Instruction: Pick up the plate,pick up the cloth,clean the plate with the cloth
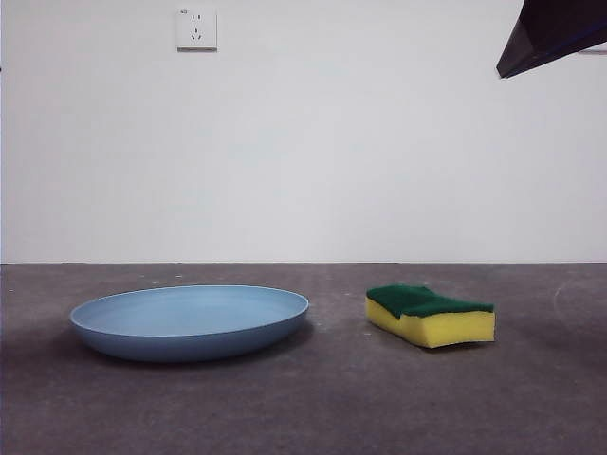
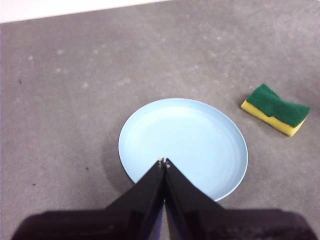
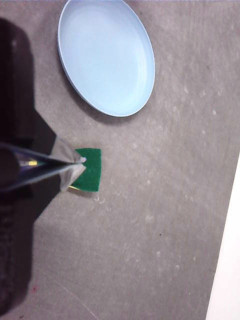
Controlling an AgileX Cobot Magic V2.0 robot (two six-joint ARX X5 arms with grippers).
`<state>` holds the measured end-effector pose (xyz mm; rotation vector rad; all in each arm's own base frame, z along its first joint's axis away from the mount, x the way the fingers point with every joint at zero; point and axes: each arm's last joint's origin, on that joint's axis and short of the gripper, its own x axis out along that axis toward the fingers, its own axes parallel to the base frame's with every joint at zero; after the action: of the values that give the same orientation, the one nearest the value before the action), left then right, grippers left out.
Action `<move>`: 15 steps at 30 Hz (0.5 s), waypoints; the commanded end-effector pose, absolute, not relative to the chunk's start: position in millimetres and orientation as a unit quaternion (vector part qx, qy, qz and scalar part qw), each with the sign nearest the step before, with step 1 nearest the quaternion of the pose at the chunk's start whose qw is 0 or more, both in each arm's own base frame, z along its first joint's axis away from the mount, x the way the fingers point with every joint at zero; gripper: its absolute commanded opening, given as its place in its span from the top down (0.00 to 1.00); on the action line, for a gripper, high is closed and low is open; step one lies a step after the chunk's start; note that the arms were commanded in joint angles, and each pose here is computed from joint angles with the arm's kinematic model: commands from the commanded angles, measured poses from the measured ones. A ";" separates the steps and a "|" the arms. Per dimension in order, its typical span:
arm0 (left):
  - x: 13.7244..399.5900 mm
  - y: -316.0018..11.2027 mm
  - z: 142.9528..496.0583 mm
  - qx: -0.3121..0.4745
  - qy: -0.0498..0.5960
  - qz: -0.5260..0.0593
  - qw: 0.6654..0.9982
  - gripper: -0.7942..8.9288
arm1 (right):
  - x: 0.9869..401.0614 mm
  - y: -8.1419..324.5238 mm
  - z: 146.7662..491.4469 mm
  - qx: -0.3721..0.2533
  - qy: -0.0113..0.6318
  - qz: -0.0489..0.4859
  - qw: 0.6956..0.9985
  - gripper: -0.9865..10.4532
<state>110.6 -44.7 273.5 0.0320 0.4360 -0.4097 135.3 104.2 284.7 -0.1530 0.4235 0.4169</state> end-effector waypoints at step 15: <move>95.9 -14.4 218.6 -0.013 0.032 -0.095 0.995 0.92 | 134.8 104.0 282.6 -0.078 0.208 0.205 0.953 0.93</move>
<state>96.0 -14.8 222.8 -0.0336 0.0755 -0.1931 135.2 104.1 284.9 -0.1525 0.4225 0.4170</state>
